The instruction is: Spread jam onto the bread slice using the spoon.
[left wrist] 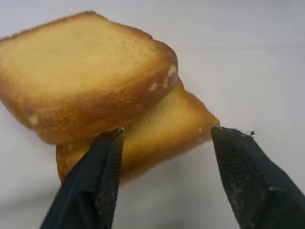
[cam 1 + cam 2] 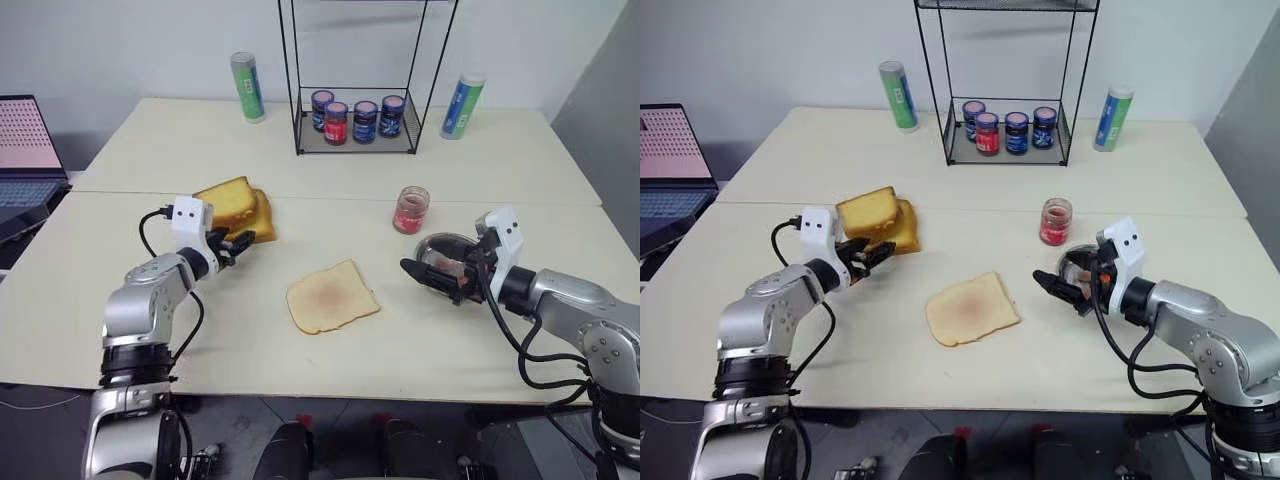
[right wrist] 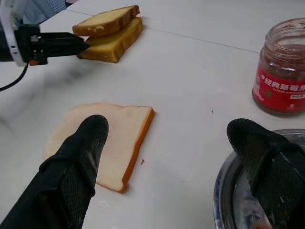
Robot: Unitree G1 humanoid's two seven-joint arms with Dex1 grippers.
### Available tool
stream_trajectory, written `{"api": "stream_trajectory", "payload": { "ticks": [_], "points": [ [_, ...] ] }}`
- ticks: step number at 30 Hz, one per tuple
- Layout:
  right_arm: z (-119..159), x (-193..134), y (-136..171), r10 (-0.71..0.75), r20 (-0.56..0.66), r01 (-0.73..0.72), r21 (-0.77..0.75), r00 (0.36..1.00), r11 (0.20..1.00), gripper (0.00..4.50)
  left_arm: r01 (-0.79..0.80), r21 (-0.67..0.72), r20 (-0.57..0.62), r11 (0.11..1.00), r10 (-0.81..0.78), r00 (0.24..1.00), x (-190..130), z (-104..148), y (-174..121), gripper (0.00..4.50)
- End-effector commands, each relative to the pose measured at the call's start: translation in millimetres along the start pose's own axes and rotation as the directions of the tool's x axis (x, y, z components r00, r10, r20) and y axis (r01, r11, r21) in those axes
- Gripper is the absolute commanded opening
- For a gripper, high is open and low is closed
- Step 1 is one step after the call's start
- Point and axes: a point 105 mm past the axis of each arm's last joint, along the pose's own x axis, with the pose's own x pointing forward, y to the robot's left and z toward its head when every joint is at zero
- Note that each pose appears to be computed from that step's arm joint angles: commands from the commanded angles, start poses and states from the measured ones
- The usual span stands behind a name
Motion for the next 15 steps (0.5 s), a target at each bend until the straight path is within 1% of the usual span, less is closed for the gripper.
{"api": "stream_trajectory", "payload": {
  "ticks": [1, 3, 5, 6, 7, 9, 10, 12, 13, 15],
  "points": [
    [13.7, -7.5, -0.7, -0.013, 0.050, 0.015, -0.040, 0.999, 0.999, 4.50, 0.063, 0.026, -0.064, 0.998, -0.061, 0.996, -19.1, 6.2, -21.4, 4.10],
    [13.8, -10.5, -4.8, -0.035, 0.054, 0.037, -0.035, 0.998, 0.999, 4.50, 0.164, 0.032, -0.107, 0.986, -0.160, 0.981, -25.6, 5.0, -44.2, 4.47],
    [15.0, -15.1, -11.0, -0.068, 0.063, 0.069, -0.027, 0.996, 0.997, 4.50, 0.244, 0.068, -0.097, 0.967, -0.237, 0.967, -27.9, 12.8, -63.5, 4.47],
    [15.6, -18.2, -15.5, -0.089, 0.067, 0.091, -0.024, 0.994, 0.996, 4.50, 0.281, 0.109, -0.081, 0.953, -0.273, 0.959, -27.8, 19.4, -72.4, 4.47],
    [15.6, -25.1, -25.2, -0.141, 0.072, 0.142, -0.018, 0.987, 0.990, 4.50, 0.337, 0.251, -0.038, 0.907, -0.339, 0.940, -28.3, 33.6, -87.7, 4.47],
    [14.6, -37.4, -39.9, -0.221, 0.078, 0.223, -0.005, 0.972, 0.975, 4.50, 0.412, 0.428, -0.016, 0.804, -0.450, 0.893, -32.0, 46.4, -111.0, 4.47],
    [14.1, -43.2, -46.2, -0.257, 0.084, 0.257, 0.007, 0.963, 0.966, 4.50, 0.443, 0.468, -0.008, 0.765, -0.498, 0.867, -34.1, 50.0, -119.2, 4.47],
    [13.2, -54.2, -58.8, -0.327, 0.103, 0.323, 0.052, 0.939, 0.945, 4.50, 0.495, 0.479, -0.001, 0.725, -0.564, 0.826, -35.8, 53.3, -128.4, 4.47],
    [12.2, -60.1, -68.6, -0.377, 0.125, 0.367, 0.100, 0.918, 0.925, 4.50, 0.512, 0.516, -0.010, 0.687, -0.593, 0.805, -35.1, 53.1, -132.6, 4.47],
    [3.4, -73.8, -97.8, -0.520, 0.145, 0.479, 0.242, 0.842, 0.844, 4.50, 0.550, 0.561, -0.034, 0.618, -0.647, 0.762, -31.4, 50.8, -140.7, 4.47]
  ]
}}
